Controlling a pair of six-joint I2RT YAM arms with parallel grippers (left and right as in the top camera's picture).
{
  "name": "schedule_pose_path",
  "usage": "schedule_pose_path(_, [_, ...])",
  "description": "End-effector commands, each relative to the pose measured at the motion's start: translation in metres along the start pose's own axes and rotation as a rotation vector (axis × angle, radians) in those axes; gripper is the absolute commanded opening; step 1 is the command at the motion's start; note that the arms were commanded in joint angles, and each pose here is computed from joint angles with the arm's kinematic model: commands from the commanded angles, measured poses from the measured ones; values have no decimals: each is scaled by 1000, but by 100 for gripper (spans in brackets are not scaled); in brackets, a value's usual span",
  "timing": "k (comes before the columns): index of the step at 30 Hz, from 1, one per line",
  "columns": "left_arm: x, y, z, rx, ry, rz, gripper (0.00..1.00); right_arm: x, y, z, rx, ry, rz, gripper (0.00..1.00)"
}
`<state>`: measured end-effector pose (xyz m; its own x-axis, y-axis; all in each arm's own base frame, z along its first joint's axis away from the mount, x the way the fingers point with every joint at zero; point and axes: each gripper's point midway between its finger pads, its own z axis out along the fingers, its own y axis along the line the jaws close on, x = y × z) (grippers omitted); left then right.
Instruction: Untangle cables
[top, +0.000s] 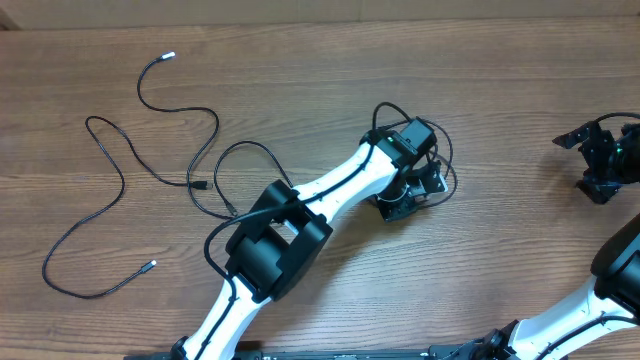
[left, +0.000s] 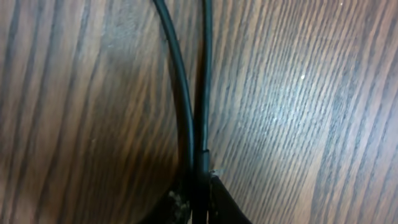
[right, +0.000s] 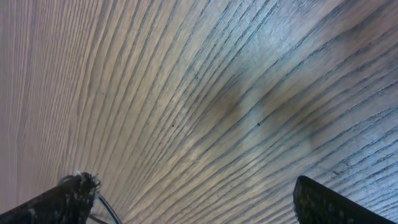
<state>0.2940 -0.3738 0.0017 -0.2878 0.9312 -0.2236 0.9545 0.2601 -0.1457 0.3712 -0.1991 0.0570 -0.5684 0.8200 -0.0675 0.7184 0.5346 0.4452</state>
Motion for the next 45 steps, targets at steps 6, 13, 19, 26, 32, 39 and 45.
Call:
schedule_pose_path(6, [4, 16, 0, -157, 89, -106, 9, -9, 8, -12, -8, -43, -24, 100])
schedule_pose_path(13, [-33, 39, -66, -319, -6, -136, 7, -9, 8, -12, -8, -43, -24, 100])
schedule_pose_path(19, [-47, 56, -124, -471, -46, -142, 8, -9, 8, -12, -8, -43, -24, 100])
schedule_pose_path(26, [-33, 46, -126, -430, 22, -124, 8, -9, 8, -12, -8, -43, -24, 100])
schedule_pose_path(32, [5, 34, -111, -373, 178, -130, 8, -9, 8, -12, -8, -43, -24, 100])
schedule_pose_path(39, [38, 22, -105, -329, 317, -131, 10, -9, 8, -12, -8, -43, -24, 100])
schedule_pose_path(45, [46, 19, -105, -316, 352, -109, 35, -9, 8, -12, -8, -43, -24, 100])
